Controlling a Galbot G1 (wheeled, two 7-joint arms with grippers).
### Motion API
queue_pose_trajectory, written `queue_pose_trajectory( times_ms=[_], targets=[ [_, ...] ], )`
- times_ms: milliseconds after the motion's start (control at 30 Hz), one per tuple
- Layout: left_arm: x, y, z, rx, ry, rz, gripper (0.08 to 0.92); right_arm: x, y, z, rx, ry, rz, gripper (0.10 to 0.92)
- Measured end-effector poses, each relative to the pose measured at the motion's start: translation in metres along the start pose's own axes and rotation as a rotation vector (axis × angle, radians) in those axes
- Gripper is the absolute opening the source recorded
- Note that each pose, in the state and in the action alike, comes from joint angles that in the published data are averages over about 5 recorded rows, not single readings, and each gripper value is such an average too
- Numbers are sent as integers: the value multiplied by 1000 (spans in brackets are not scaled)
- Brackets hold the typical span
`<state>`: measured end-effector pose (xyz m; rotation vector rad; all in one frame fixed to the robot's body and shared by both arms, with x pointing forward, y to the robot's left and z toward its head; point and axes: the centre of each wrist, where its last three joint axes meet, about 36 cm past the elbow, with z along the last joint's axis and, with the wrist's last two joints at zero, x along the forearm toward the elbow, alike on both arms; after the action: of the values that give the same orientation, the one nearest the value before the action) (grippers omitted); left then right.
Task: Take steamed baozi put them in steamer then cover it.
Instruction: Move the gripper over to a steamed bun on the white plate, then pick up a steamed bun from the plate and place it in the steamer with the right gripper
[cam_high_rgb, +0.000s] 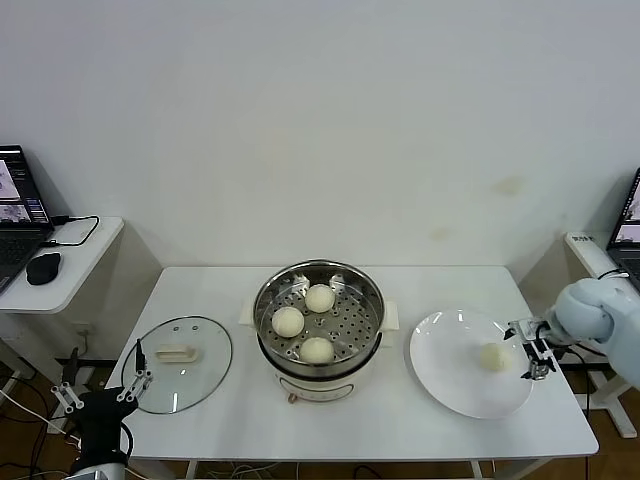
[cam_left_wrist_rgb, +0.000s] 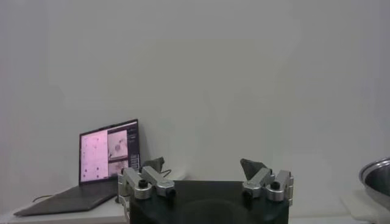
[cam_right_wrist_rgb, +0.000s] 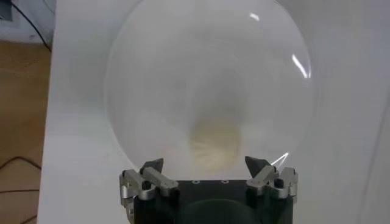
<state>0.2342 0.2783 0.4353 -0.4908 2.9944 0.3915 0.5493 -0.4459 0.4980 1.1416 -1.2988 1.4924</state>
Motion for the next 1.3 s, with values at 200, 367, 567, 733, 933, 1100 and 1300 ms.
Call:
queue_pose_trajectory(
  times_ms=[200,367,567,733,933,1100,1300],
  targets=[
    [0,0,0,-1,0,-1,823,-18,-4,3,-39,-7,7,823],
    [0,0,1,-3,2,-2,823,-30,-9,1,-60,-9,8,823],
    [-1,-1,2,-1,5,-3,823,-43,-16,-3,-76,-17,9,811],
    [0,0,3,-1,7,-2,823,-52,-17,-7,-85,-23,3,764],
    [1,-1,3,1,10,-3,823,-55,-18,-8,-93,-25,2,710],
    [1,-1,3,2,11,-5,823,-53,-22,-8,-94,-30,11,648],
    [2,0,3,1,12,-7,823,-46,-26,-7,-94,-30,19,595]
  ],
)
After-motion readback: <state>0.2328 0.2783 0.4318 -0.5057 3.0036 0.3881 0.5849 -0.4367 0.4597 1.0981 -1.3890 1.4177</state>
